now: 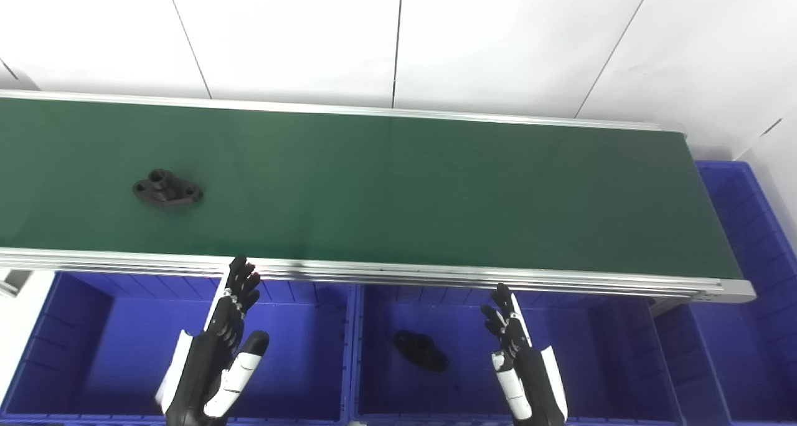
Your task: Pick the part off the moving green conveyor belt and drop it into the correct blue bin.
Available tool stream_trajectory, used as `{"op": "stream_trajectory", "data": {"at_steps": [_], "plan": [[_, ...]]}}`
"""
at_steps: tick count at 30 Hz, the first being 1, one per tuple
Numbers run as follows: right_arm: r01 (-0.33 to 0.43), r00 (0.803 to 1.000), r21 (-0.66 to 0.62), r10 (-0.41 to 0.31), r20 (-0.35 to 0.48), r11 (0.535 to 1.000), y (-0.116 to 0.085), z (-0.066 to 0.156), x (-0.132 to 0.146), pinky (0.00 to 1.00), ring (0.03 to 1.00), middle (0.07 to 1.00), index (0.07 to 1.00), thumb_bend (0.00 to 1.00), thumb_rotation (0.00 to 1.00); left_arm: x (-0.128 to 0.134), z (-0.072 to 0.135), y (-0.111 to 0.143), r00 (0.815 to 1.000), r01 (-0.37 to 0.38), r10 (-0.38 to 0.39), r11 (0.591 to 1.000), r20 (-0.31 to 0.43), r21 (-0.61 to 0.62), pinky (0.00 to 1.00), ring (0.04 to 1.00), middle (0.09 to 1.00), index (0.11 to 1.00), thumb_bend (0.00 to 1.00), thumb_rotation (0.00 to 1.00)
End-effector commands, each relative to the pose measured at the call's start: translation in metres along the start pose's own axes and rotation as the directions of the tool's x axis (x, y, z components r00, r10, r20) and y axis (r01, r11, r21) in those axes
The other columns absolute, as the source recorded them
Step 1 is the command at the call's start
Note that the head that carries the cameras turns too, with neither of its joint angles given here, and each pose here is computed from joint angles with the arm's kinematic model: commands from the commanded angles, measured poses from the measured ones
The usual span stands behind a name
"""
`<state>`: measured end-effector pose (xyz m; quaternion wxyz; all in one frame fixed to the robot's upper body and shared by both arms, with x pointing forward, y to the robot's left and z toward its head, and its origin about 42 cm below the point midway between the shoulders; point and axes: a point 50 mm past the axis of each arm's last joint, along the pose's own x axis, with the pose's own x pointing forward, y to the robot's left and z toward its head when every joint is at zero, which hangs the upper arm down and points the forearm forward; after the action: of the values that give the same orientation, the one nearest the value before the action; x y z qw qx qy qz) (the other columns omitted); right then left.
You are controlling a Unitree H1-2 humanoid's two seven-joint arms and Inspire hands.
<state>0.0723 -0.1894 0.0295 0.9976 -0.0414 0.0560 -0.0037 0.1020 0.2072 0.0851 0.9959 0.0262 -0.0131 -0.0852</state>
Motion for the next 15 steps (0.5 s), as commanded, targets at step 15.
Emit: {"op": "stream_trajectory", "data": {"at_steps": [15], "plan": [[0.004,0.996,0.013,-0.005,0.086,1.0,-0.002,0.0101,0.0038,0.91,0.923,0.975,1.0,0.76,0.95,0.0019,0.0065,-0.0018,0.999,0.008,-0.01,1.0,0.049,0.028,0.92,0.947,0.972,0.986,0.83,0.86]]}}
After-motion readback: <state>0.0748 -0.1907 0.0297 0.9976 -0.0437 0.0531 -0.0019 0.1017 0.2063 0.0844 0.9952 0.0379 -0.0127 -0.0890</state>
